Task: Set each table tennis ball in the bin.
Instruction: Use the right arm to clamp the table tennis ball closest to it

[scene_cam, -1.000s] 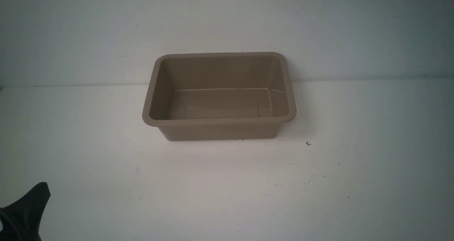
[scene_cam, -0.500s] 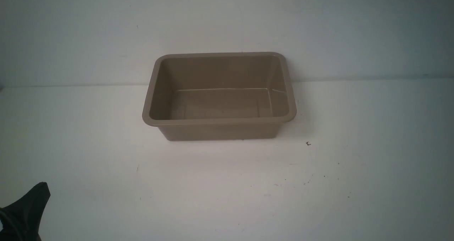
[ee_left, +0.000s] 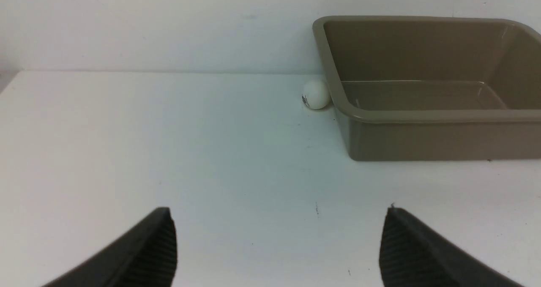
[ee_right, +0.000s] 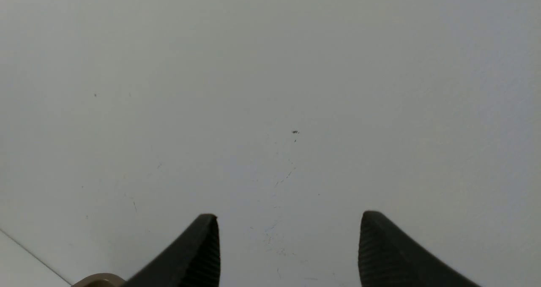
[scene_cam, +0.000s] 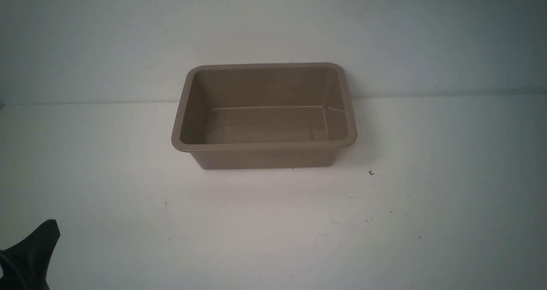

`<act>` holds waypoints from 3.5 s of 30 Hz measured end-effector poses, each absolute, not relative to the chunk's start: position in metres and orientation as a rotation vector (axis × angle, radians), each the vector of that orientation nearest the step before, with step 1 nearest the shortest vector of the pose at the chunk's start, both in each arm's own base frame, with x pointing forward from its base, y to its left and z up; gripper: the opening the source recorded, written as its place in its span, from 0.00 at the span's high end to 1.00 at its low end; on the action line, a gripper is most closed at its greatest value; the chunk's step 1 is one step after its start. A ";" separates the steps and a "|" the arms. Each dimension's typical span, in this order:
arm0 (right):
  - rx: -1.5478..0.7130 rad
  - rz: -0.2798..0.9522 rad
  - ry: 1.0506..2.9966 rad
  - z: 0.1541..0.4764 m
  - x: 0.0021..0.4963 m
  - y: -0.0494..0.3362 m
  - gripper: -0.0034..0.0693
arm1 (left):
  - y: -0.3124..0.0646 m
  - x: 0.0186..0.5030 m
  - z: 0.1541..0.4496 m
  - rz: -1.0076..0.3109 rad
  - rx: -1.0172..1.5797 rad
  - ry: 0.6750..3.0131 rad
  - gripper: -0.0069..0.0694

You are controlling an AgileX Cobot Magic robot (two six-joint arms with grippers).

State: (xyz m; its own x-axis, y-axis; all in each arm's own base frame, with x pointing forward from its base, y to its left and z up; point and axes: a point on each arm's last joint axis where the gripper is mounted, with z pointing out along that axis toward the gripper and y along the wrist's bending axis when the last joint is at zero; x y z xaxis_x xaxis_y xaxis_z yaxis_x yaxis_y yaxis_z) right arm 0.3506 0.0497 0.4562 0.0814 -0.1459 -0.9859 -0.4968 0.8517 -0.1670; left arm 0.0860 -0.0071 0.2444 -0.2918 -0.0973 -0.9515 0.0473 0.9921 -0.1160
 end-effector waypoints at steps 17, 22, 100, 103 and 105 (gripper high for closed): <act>-0.562 0.258 1.511 0.442 0.364 0.049 0.39 | -0.007 0.086 0.244 -0.141 -0.036 1.862 0.15; -0.560 0.260 1.505 0.443 0.364 0.050 0.39 | -0.007 0.086 0.244 -0.137 -0.033 1.862 0.15; -1.372 0.243 1.848 0.192 0.455 0.062 0.39 | -0.007 0.088 0.252 -0.123 -0.020 1.778 0.15; -1.372 0.267 1.830 0.188 0.455 0.064 0.39 | -0.007 0.088 0.252 -0.123 -0.020 1.778 0.15; -1.376 0.290 1.817 0.185 0.456 0.066 0.39 | -0.007 0.088 0.252 -0.123 -0.019 1.778 0.15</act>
State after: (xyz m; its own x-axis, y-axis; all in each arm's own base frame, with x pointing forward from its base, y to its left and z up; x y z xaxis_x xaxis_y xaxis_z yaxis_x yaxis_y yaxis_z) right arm 0.4559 0.0657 0.1847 -0.0672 -0.6939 -0.7170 -0.8824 0.3767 -0.2818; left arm 0.0879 -0.0065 0.2519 -0.2101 -0.0803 -0.9744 0.0542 0.9941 -0.0936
